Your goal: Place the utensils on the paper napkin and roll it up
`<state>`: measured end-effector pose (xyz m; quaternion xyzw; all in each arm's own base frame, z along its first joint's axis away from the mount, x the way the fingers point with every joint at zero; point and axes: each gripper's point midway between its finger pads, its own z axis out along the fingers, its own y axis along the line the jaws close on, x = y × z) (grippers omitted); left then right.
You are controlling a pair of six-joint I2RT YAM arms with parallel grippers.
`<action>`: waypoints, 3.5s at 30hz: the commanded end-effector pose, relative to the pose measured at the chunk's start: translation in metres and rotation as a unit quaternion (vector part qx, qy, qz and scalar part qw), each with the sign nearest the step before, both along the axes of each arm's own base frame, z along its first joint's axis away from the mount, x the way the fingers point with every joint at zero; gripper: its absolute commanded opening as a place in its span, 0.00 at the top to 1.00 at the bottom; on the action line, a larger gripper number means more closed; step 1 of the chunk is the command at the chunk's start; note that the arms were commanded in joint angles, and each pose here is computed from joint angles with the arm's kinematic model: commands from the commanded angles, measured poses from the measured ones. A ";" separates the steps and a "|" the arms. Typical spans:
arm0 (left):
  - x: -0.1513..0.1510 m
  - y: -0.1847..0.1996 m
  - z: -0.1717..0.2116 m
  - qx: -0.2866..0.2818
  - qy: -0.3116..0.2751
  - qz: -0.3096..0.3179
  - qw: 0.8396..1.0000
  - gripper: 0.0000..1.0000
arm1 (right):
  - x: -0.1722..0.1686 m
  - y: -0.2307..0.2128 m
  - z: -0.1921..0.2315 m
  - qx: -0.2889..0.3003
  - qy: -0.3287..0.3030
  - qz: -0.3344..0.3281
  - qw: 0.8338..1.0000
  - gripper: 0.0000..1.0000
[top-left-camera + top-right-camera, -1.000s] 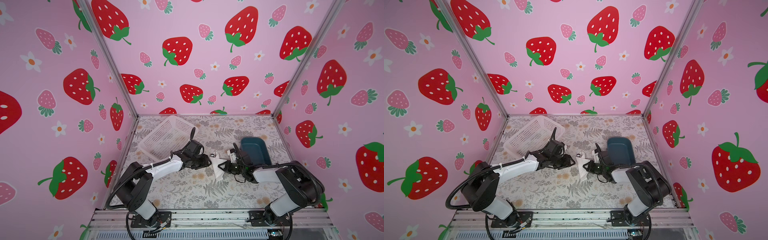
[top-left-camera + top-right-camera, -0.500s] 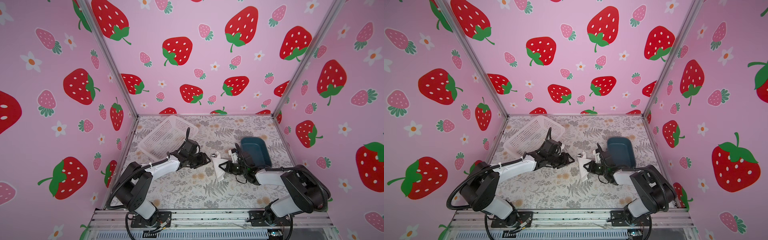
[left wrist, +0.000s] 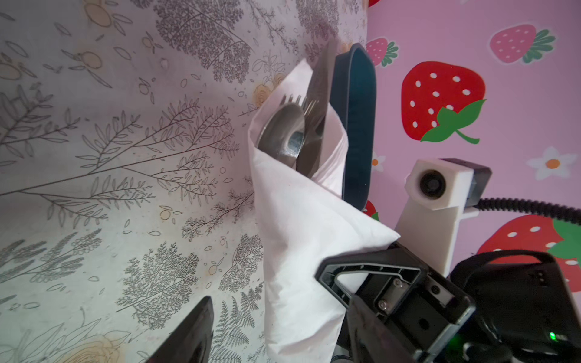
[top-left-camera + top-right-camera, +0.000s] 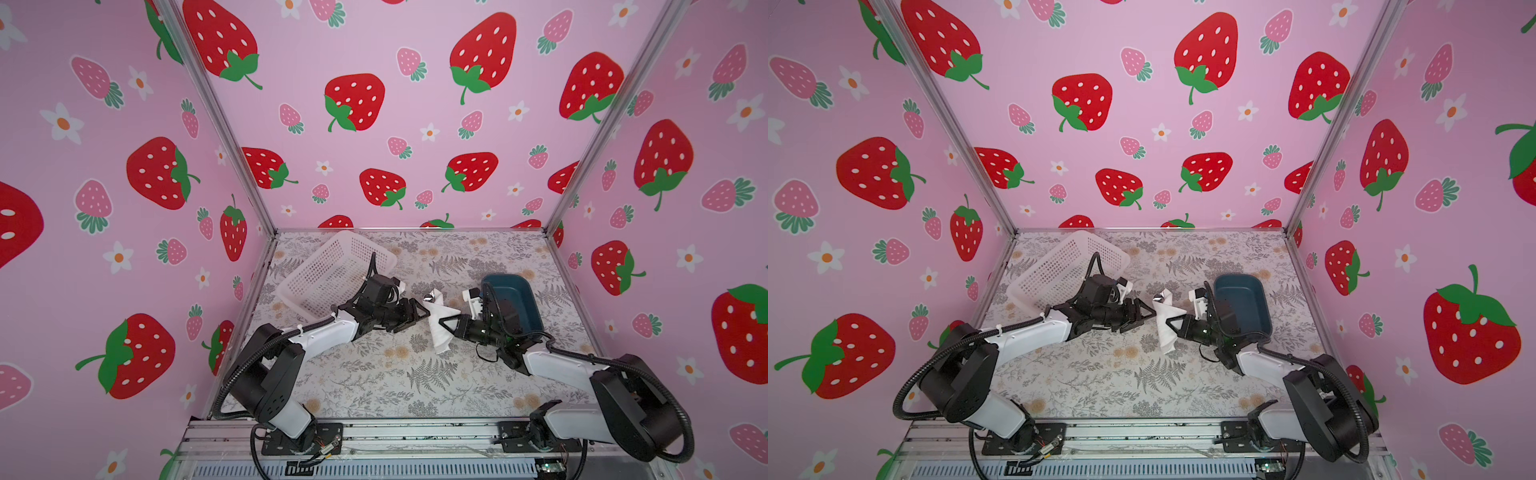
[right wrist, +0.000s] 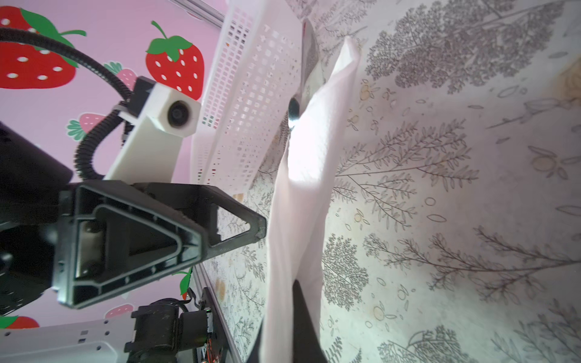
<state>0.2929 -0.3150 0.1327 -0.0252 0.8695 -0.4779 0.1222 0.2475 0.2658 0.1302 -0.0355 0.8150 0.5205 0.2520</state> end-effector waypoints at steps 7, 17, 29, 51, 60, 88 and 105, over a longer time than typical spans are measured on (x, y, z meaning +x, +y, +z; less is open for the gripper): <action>0.002 -0.023 0.061 -0.112 -0.040 -0.044 0.992 0.25 | 0.002 -0.006 0.073 0.095 -0.058 0.008 0.994 0.95; 0.008 -0.043 0.095 -0.188 -0.045 -0.077 0.978 0.25 | -0.001 -0.007 0.107 0.136 -0.083 0.015 0.987 0.95; 0.002 -0.050 0.108 -0.211 -0.049 -0.100 0.971 0.32 | -0.006 -0.005 0.131 0.176 -0.096 0.026 0.979 0.95; 0.001 -0.051 0.124 -0.229 -0.069 -0.095 0.966 0.66 | -0.007 -0.007 0.136 0.181 -0.100 0.025 0.978 0.94; 0.002 -0.049 0.126 -0.228 -0.078 -0.090 0.966 0.75 | -0.006 -0.007 0.134 0.181 -0.098 0.024 0.978 0.94; 0.001 -0.046 0.149 -0.240 -0.122 -0.084 0.959 0.88 | -0.006 -0.007 0.148 0.193 -0.107 0.024 0.975 0.86; 0.000 -0.048 0.152 -0.251 -0.128 -0.082 0.956 0.91 | 0.001 -0.007 0.140 0.183 -0.092 0.011 0.979 0.73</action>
